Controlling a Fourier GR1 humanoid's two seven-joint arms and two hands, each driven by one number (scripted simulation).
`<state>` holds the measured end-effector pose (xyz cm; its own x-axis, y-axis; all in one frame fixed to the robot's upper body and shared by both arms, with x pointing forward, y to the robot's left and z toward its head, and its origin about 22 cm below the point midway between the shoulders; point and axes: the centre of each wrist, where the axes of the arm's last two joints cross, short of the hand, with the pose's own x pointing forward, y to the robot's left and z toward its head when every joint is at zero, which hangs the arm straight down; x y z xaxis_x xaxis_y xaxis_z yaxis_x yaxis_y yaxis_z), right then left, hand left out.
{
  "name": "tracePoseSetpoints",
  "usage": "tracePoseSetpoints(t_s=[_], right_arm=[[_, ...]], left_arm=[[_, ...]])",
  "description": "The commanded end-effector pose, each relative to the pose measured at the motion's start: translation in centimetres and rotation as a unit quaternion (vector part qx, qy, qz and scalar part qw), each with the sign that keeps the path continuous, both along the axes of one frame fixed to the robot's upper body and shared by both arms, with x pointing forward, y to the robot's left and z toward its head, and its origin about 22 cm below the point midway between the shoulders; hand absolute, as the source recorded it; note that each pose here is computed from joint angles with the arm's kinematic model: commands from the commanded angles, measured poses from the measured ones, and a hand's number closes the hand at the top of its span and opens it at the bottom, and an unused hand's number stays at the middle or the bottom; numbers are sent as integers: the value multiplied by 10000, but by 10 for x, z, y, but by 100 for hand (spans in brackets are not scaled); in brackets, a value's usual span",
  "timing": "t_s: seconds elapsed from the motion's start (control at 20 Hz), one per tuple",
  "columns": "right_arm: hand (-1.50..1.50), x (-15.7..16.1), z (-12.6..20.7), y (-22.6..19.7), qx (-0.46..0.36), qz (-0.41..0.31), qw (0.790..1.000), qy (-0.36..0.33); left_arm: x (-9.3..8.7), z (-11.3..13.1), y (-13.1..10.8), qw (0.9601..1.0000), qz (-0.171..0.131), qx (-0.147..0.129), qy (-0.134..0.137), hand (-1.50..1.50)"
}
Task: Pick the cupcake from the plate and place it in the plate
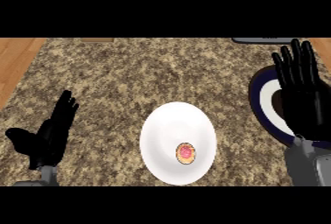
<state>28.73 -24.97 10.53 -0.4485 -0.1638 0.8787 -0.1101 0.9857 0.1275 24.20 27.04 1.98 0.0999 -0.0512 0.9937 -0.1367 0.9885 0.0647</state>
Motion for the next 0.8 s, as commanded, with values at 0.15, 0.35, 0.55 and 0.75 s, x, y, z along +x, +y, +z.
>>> tracePoseSetpoints(t_s=[0.15, 0.35, 0.55, 0.75], right_arm=[[-150, 15, -15, 83, 138, -1308, 9842, 1187], [150, 12, -58, 19, -3197, -1442, 9250, 1464], [-150, -11, -107, 113, -1968, -2356, 9148, 2625], [-150, -44, -131, 161, -2677, -2478, 8989, 2426]], left_arm=[[27, 25, -6, 9946, -361, 827, -516, 0], [26, 32, -4, 9910, -627, 1028, -578, 0], [38, 32, -11, 9902, -815, 1055, -410, 0], [44, 30, -21, 9902, -745, 1099, -437, 0]])
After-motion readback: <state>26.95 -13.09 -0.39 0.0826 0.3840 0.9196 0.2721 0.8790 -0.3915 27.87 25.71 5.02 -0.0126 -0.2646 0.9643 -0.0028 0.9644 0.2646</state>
